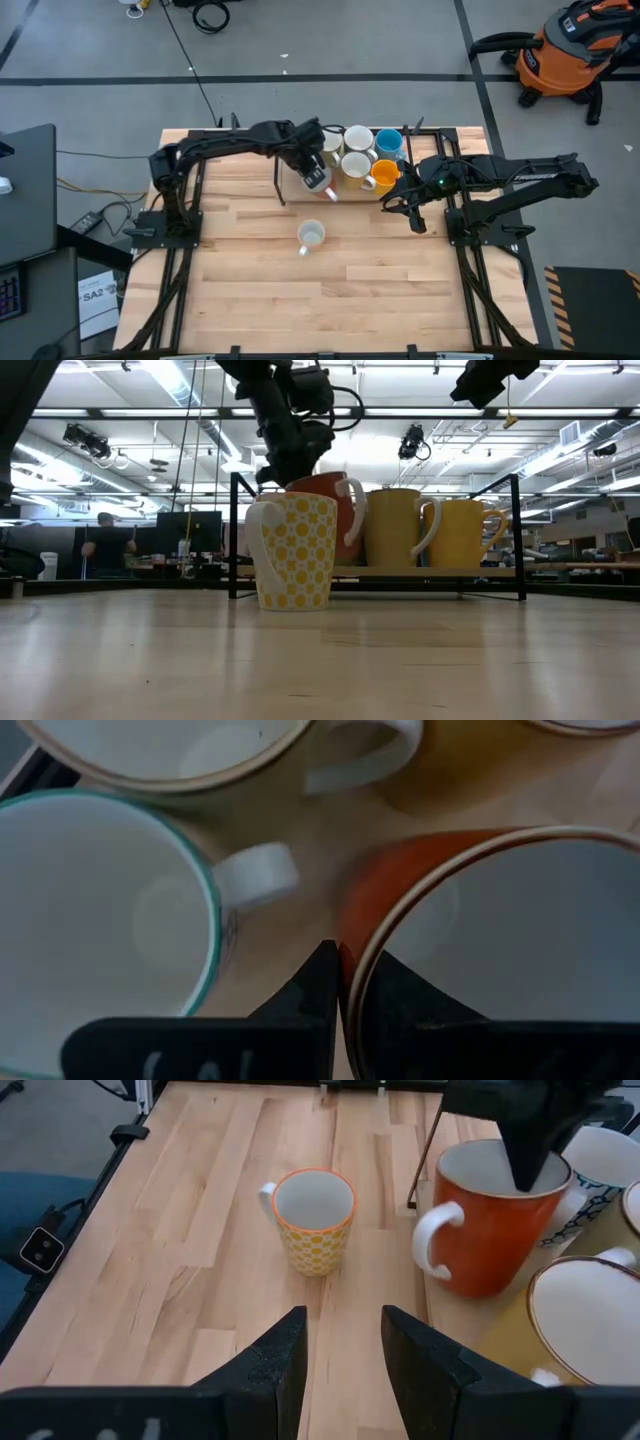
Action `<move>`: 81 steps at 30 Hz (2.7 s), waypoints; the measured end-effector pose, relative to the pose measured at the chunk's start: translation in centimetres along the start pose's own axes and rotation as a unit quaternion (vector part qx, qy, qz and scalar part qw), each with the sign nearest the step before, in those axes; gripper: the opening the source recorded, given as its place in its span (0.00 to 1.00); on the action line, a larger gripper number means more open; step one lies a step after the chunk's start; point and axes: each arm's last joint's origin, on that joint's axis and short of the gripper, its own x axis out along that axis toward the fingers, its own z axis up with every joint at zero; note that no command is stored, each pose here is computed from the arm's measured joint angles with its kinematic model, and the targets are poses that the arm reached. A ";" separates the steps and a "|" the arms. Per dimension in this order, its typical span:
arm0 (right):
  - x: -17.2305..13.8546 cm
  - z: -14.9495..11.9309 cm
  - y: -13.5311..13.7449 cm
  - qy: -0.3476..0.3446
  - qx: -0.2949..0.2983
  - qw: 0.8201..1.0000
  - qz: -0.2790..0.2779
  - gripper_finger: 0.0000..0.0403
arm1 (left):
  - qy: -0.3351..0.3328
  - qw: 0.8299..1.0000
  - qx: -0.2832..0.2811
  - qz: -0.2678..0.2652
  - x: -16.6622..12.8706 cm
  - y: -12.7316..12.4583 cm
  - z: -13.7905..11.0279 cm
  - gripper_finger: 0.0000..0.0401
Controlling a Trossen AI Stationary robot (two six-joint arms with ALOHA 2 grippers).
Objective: Place coffee mugs
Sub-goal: Put the orange mug on the shelf, then put the patterned yellow mug on the shelf
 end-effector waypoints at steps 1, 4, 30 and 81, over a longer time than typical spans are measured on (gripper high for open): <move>0.0 0.0 0.0 0.000 0.000 1.000 0.000 0.34 | -0.001 1.000 0.000 0.003 0.3 0.0 0.1 0.09; 0.0 0.0 0.0 0.000 0.000 1.000 0.000 0.34 | -0.005 1.000 0.000 0.012 0.5 0.0 0.1 0.09; 0.0 0.0 0.0 0.000 0.000 1.000 0.000 0.34 | -0.026 0.999 -0.001 0.033 0.4 0.0 0.4 0.14; 0.0 0.0 0.0 0.000 0.000 1.000 0.000 0.34 | -0.105 0.994 -0.001 0.017 0.2 0.2 2.1 0.41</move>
